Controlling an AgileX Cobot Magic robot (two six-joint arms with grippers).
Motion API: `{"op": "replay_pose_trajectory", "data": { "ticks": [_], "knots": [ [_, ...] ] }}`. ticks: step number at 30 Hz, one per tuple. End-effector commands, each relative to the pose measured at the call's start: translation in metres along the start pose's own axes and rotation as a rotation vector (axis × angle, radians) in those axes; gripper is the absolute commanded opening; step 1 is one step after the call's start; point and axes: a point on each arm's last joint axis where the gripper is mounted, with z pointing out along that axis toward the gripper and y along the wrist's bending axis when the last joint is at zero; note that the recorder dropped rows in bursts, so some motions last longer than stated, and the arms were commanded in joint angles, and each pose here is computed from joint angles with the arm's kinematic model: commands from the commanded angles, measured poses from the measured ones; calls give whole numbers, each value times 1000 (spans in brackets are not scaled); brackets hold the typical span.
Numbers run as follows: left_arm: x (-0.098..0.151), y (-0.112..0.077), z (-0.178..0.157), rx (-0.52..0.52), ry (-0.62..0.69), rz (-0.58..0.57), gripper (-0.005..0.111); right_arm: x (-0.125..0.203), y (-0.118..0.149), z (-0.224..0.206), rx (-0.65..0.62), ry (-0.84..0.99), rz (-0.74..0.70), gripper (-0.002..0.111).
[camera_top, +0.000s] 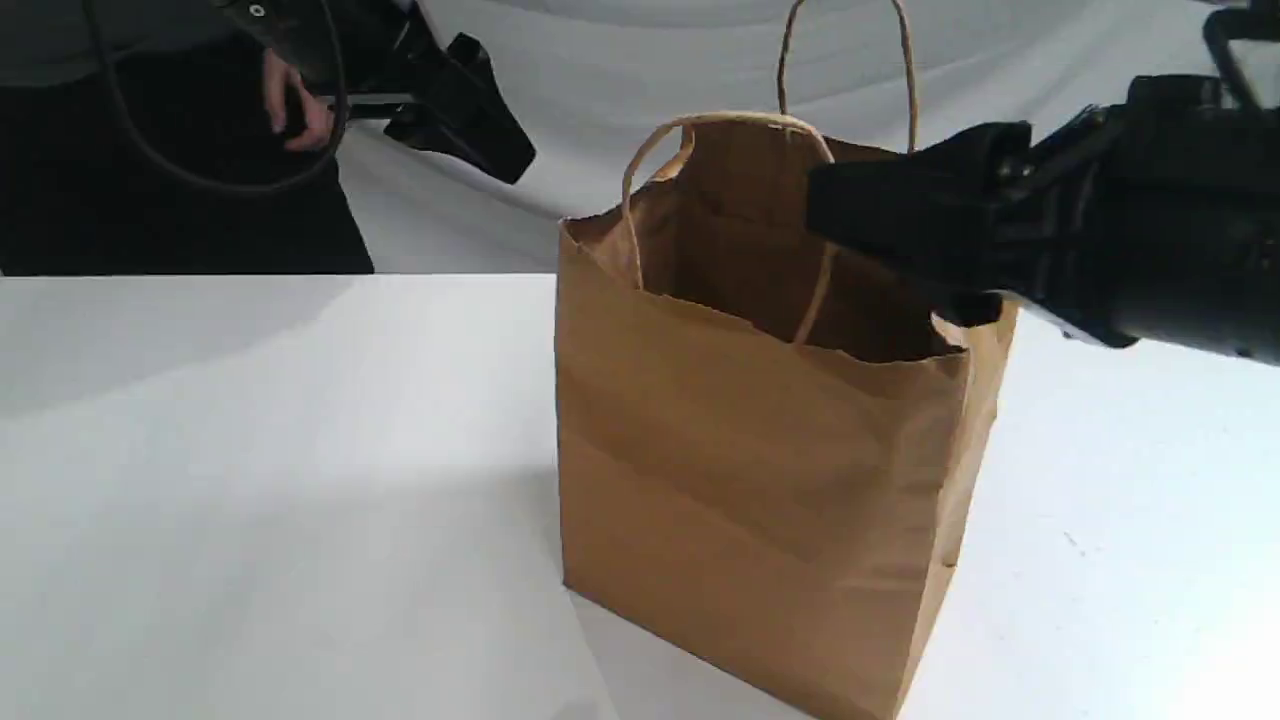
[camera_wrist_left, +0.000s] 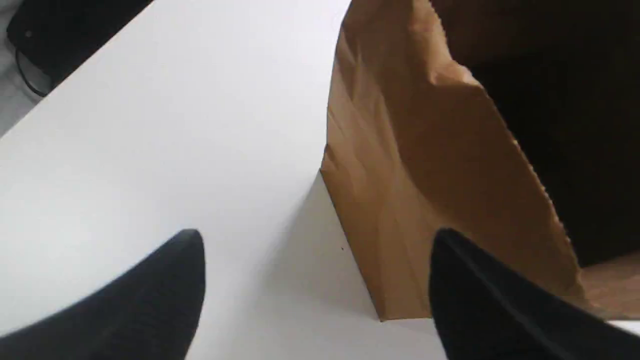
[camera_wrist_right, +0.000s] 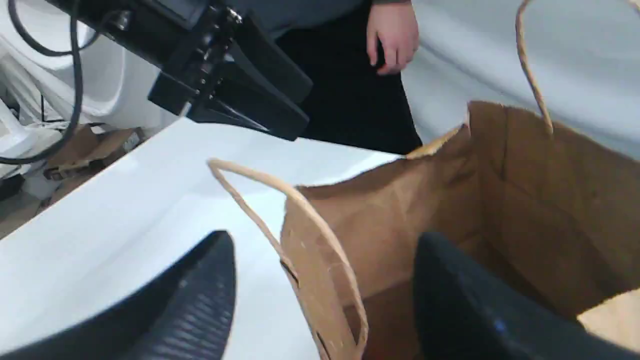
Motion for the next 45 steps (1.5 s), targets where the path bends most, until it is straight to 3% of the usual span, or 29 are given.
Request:
{"op": "replay_pose_trajectory", "data": {
  "ticks": [1,5,12,14,21,27,34,39,45],
  "knots": [
    [-5,-9,-20,-11,-45,-3,63,-6,8,-19,-11,-46,-71,38],
    [-8,-20,-40,-16,-81,3,51,-13,16,-44,-10,-93,-186,-1],
    [8,-46,-70,-16,-87,19,2,-19,24,-80,40,-163,-315,0],
    [19,-56,-78,-15,-80,25,0,-19,24,-88,68,-168,-311,0],
    [57,-89,-114,-206,-331,4,0,-13,13,-101,217,-100,-299,0],
    [122,-127,-138,-359,-552,-30,0,-5,4,-103,291,-59,-298,0],
    [201,-155,-140,-518,-719,-93,0,26,0,-111,279,-149,-295,0],
    [244,-169,-132,-544,-800,-166,0,53,-4,-120,274,-156,-261,0],
    [269,-178,-124,-546,-818,-164,0,61,-2,-125,256,-158,-210,0]
  ]
}}
